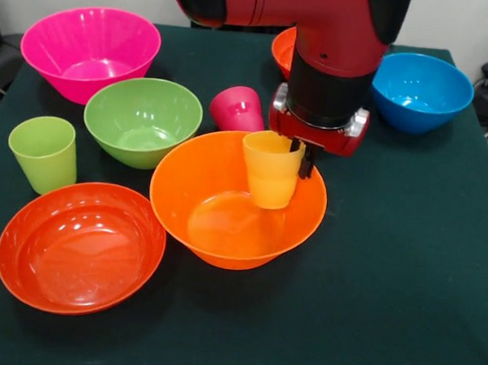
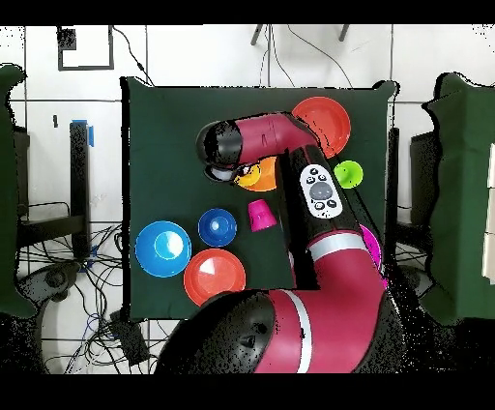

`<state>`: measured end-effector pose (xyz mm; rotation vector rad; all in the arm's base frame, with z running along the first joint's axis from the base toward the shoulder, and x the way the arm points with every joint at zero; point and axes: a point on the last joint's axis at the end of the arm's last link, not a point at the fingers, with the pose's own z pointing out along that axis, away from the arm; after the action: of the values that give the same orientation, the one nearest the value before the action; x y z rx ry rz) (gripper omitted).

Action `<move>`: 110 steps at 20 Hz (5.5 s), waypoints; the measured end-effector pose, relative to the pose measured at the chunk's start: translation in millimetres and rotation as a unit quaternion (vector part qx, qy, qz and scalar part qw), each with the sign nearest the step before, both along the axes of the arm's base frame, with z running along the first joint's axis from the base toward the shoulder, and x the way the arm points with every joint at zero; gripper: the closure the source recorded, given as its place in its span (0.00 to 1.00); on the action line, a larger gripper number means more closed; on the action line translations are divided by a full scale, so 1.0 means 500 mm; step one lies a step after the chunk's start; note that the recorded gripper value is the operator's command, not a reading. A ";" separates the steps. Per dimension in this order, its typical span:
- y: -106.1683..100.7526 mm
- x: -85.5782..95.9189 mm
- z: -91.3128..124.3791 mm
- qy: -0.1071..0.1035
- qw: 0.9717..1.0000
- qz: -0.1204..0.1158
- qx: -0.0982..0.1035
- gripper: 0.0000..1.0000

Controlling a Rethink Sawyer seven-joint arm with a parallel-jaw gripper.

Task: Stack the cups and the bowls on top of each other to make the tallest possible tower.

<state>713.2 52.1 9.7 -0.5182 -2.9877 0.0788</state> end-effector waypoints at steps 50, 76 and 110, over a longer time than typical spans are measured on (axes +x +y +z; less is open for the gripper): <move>0.001 0.100 0.050 -0.002 0.999 0.036 -0.012 1.00; -0.063 0.083 0.071 -0.003 0.995 0.053 -0.089 1.00; -0.099 -0.023 0.072 0.194 0.973 0.038 -0.117 1.00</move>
<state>701.6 2.6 45.5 -0.3581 -2.6254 0.4851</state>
